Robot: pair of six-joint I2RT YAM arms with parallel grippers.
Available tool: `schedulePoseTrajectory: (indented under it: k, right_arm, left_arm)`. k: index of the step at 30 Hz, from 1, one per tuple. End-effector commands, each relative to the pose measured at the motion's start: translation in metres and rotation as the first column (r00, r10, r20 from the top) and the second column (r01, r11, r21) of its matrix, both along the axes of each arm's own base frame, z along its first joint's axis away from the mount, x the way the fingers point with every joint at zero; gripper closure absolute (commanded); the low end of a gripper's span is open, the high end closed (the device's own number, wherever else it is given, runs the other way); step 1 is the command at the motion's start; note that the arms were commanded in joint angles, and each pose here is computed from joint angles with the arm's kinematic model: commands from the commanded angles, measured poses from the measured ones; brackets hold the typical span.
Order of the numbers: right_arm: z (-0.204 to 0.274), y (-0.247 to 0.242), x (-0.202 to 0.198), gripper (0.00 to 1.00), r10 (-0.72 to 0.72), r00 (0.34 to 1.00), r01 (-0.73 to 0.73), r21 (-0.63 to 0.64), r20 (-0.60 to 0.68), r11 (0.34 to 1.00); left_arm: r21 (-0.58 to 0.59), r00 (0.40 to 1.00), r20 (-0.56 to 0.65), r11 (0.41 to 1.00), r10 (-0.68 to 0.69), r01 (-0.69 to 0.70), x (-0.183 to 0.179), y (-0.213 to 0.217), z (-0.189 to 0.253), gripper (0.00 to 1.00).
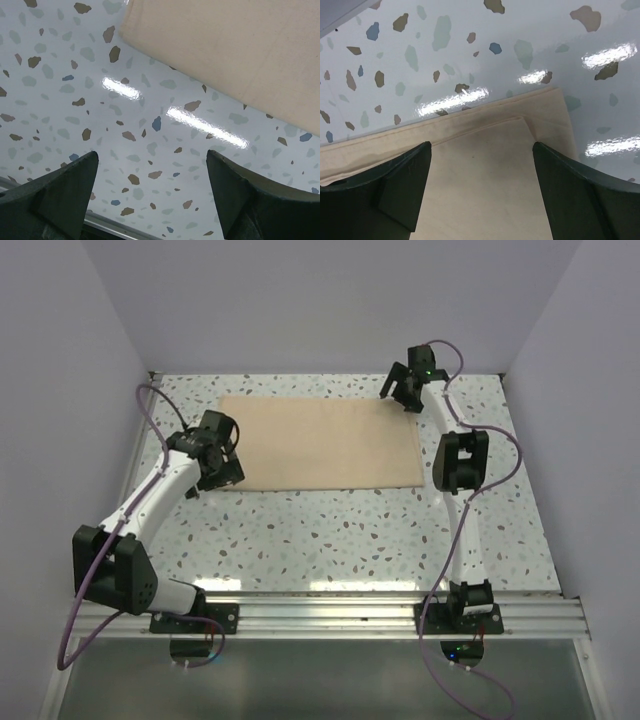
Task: Open and lay out the surgical kit
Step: Open the surgical kit at the center of the board.
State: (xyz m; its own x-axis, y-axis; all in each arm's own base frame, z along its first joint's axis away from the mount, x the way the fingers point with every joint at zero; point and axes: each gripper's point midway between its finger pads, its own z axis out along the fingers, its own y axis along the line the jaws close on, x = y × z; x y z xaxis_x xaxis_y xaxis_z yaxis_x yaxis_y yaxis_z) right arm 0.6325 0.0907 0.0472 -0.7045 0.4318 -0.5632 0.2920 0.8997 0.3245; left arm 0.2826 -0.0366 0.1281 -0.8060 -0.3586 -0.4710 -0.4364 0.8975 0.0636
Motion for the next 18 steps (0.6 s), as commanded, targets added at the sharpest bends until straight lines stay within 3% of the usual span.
schedulePoseTrajectory:
  k: [1, 8, 18]
  right_arm:
    - [0.012, -0.01, 0.013, 0.14, -0.021, 0.998, 0.022, -0.013, 0.057, 1.0]
    - [0.001, -0.032, 0.008, 0.14, -0.058, 0.998, 0.061, -0.089, 0.032, 0.994]
    - [0.007, -0.031, 0.02, 0.16, -0.074, 0.994, 0.076, -0.025, 0.079, 0.997]
  left_arm:
    - [0.013, 0.998, 0.004, 0.998, 0.055, -0.055, -0.012, 0.007, 0.003, 0.07]
    - [0.006, 0.997, -0.006, 0.997, 0.079, -0.079, -0.017, 0.007, 0.001, 0.09]
    - [0.002, 0.994, -0.011, 0.994, 0.109, -0.109, -0.029, 0.01, 0.001, 0.09]
